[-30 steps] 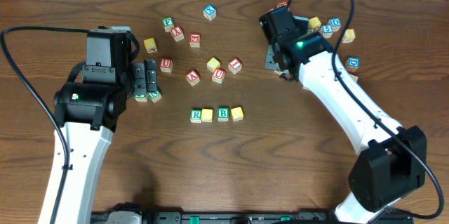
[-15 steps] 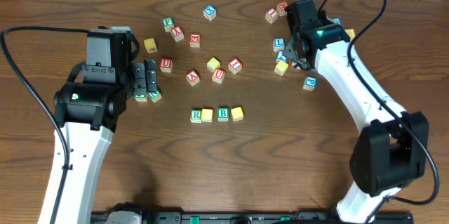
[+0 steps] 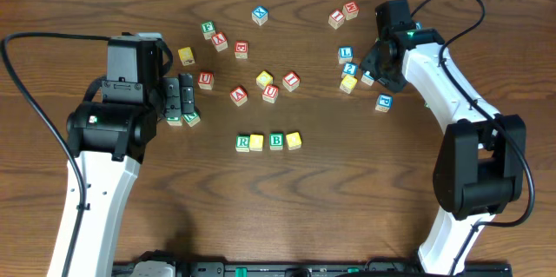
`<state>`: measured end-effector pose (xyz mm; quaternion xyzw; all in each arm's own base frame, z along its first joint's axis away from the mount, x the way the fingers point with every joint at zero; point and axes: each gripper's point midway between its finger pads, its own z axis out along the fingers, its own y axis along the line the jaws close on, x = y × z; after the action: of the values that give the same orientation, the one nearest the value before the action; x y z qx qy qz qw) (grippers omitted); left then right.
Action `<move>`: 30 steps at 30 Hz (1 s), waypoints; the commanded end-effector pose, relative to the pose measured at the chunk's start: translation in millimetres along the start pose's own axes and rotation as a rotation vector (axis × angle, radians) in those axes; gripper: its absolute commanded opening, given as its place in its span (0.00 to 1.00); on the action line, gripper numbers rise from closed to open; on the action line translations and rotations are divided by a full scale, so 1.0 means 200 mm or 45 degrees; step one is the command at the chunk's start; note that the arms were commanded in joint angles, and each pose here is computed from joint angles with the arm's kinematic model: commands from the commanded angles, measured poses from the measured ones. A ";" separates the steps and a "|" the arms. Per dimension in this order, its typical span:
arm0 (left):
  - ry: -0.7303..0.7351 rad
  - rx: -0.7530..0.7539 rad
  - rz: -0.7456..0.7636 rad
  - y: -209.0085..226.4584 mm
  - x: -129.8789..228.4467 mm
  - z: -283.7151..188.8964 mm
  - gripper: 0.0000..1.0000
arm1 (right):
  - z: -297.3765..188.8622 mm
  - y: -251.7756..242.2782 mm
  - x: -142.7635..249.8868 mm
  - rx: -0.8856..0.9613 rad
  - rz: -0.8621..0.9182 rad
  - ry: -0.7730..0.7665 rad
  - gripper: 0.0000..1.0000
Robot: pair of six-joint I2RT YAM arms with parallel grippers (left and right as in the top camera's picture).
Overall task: Spell out ROBOT
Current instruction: 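Close the right gripper on the blue T block and lift it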
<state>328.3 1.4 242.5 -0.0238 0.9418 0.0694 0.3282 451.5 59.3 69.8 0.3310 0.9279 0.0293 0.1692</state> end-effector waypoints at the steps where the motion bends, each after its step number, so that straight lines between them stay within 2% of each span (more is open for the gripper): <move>1: -0.018 -0.014 0.013 0.02 -0.02 -0.02 0.98 | 0.07 0.00 -0.03 0.023 -0.019 -0.017 0.56; 21: -0.018 -0.015 0.013 0.02 -0.02 -0.02 0.98 | 0.25 0.01 -0.02 0.049 -0.057 -0.023 0.55; 23: -0.018 -0.014 0.013 0.02 -0.02 -0.02 0.98 | 0.25 0.01 -0.02 0.049 -0.066 -0.025 0.47; 26: -0.018 -0.015 0.013 0.02 -0.02 -0.02 0.98 | 0.25 0.01 -0.02 0.049 -0.067 -0.025 0.29; 30: -0.018 -0.014 0.013 0.02 -0.02 -0.02 0.98 | 0.25 0.01 -0.02 0.048 -0.068 -0.024 0.25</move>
<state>328.4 1.4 242.6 -0.0238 0.9417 0.0694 0.3284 466.9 59.0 19.6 0.3098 0.9370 0.0109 0.1613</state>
